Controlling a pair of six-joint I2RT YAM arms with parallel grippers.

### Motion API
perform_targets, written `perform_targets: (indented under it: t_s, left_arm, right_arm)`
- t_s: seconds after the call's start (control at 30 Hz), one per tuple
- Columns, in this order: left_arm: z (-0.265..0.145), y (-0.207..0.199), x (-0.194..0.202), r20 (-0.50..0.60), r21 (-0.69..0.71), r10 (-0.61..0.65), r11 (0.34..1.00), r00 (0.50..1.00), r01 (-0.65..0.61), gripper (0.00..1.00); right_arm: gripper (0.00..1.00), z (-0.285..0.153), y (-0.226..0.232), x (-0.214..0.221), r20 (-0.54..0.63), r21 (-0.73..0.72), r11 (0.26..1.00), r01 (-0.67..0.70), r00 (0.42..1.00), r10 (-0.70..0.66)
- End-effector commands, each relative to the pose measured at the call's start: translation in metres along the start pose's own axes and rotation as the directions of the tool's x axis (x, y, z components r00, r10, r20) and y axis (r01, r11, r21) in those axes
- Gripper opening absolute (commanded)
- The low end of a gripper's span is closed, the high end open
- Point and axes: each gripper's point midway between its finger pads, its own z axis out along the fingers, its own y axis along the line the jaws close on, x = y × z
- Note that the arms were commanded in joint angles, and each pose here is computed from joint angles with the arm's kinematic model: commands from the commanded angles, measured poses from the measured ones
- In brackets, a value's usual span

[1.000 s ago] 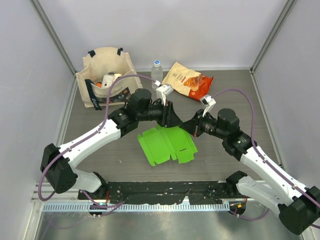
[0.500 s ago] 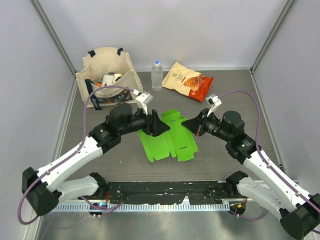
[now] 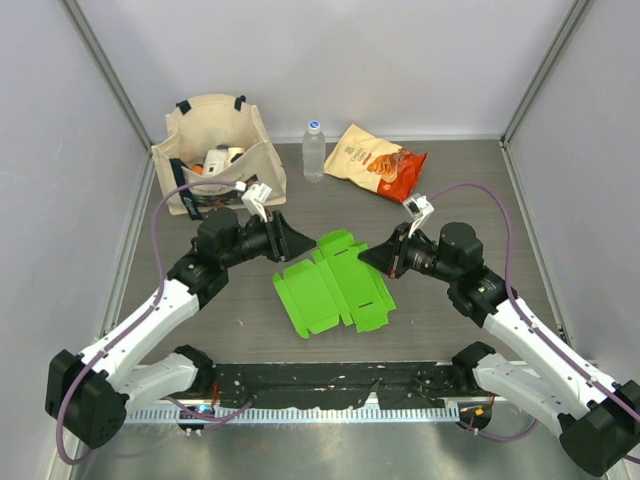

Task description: Fold the paper box

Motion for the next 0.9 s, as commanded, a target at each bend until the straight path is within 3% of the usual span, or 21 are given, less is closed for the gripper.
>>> perform_targets:
  t_s: [0.0, 0.13, 0.67, 0.77, 0.8, 0.87]
  left_arm:
    - [0.007, -0.026, -0.011, -0.004, 0.141, 0.017, 0.99, 1.0, -0.016, 0.37]
    - [0.007, -0.026, -0.003, -0.035, 0.154, 0.02, 0.988, 0.999, -0.015, 0.24]
    - [0.02, -0.03, 0.028, -0.085, 0.188, -0.041, 0.981, 0.996, 0.056, 0.18]
    - [0.015, -0.028, 0.018, -0.045, 0.147, 0.007, 0.989, 0.999, -0.001, 0.3]
    - [0.013, -0.027, 0.015, -0.035, 0.133, 0.02, 0.991, 0.999, -0.015, 0.4]
    - [0.008, -0.018, 0.009, -0.022, 0.06, 0.059, 0.997, 0.998, -0.058, 0.51]
  right_arm:
    - [0.01, 0.0, 0.014, -0.019, 0.063, -0.052, 0.998, 0.028, 0.998, -0.025]
    - [0.01, 0.001, 0.013, -0.025, 0.082, -0.043, 0.999, 0.018, 0.996, -0.015]
    - [0.01, 0.014, 0.002, -0.031, 0.089, -0.005, 1.0, -0.008, 0.996, 0.009]
    - [0.01, 0.014, 0.002, -0.03, 0.081, -0.003, 1.0, -0.005, 0.997, 0.005]
    - [0.01, 0.015, 0.002, -0.03, 0.078, -0.002, 1.0, -0.005, 0.997, 0.005]
    - [0.01, 0.013, 0.002, -0.028, 0.073, 0.002, 1.0, 0.002, 0.997, -0.002]
